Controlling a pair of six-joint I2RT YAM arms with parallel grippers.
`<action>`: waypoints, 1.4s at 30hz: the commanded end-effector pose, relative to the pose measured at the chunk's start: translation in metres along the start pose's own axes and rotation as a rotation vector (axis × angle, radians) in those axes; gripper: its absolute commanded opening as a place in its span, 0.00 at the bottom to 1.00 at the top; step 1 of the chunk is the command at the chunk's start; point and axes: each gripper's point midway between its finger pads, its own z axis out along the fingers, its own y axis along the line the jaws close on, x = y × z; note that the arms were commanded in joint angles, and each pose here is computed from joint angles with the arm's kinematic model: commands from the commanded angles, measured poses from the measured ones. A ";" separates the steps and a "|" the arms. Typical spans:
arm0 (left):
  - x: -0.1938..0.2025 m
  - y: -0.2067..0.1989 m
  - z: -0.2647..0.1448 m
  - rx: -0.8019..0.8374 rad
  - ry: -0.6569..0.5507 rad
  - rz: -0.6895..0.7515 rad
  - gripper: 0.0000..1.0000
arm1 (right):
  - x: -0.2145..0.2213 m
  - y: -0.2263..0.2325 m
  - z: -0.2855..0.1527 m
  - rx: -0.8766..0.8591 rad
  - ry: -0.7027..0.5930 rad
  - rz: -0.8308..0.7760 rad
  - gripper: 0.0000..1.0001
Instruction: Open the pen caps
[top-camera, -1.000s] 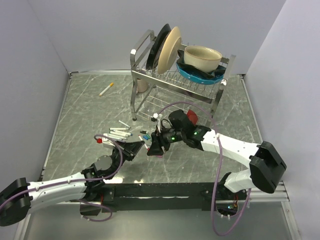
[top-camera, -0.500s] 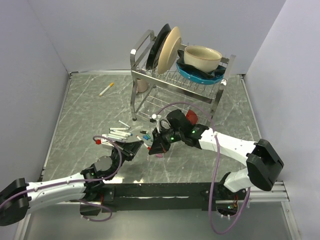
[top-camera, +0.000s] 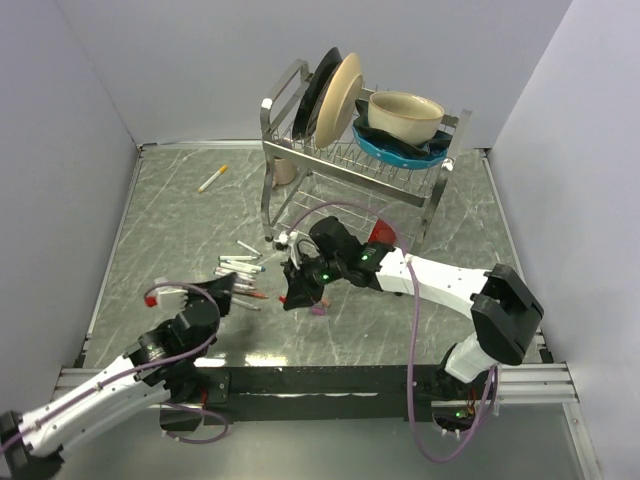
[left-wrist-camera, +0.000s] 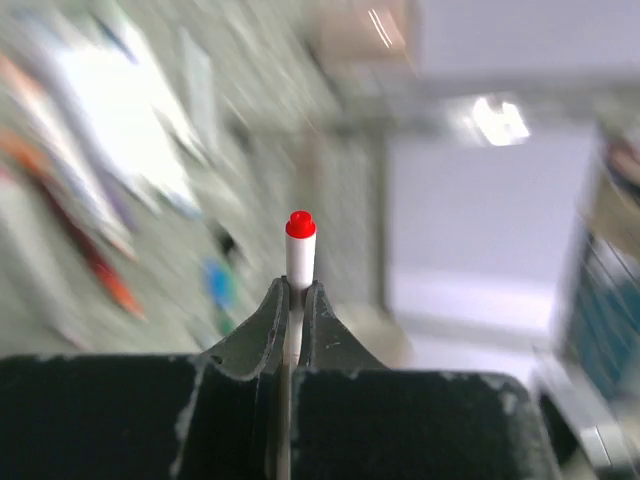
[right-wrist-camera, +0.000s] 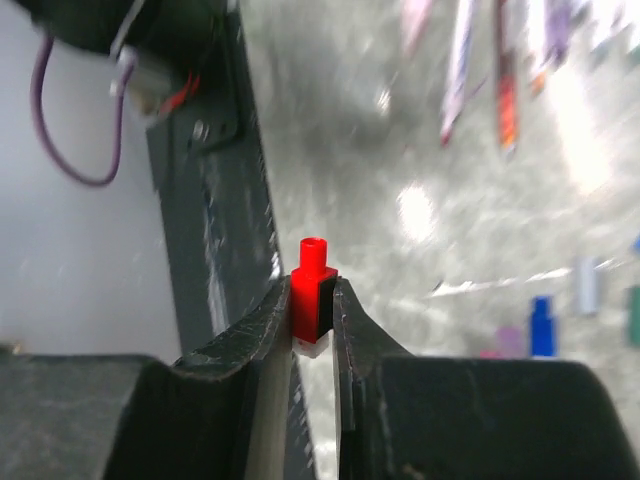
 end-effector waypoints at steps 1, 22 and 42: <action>-0.054 0.028 0.007 -0.131 -0.246 0.171 0.01 | 0.025 0.011 -0.004 -0.040 0.096 0.031 0.00; -0.019 0.103 0.006 -0.400 -0.037 0.151 0.01 | 0.072 -0.068 0.000 0.275 0.403 -0.231 0.00; -0.013 0.112 0.014 -0.507 -0.023 0.219 0.16 | 0.084 -0.093 0.002 0.416 0.483 -0.278 0.17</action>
